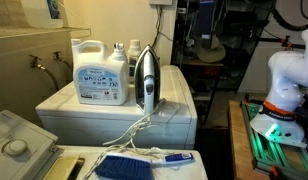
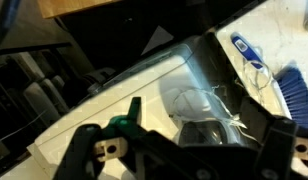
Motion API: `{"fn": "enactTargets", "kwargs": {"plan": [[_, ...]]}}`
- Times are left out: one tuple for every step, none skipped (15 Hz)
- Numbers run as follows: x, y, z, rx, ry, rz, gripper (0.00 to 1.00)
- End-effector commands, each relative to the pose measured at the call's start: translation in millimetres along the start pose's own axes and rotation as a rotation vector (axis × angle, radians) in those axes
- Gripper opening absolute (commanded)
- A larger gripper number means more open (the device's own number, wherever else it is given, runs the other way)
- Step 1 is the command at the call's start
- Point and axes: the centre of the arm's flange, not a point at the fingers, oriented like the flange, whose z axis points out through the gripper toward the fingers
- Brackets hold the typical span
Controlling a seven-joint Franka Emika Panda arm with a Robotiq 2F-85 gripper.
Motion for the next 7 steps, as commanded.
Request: {"fn": "enactTargets", "kwargs": {"plan": [[-13.0,25.0,13.7,-0.060,-0.006,0.027,1.00],[-3.5,8.7,2.3,-0.029,-0.009,0.010,1.00],[-4.0,11.4,3.8,-0.035,-0.010,0.014,1.00],[-4.4,12.8,5.4,-0.039,-0.011,0.017,1.00],[-4.5,13.5,6.2,-0.041,-0.011,0.018,1.00],[-4.6,13.7,6.5,-0.042,-0.011,0.018,1.00],[-4.6,13.7,6.6,-0.042,-0.011,0.018,1.00]]}}
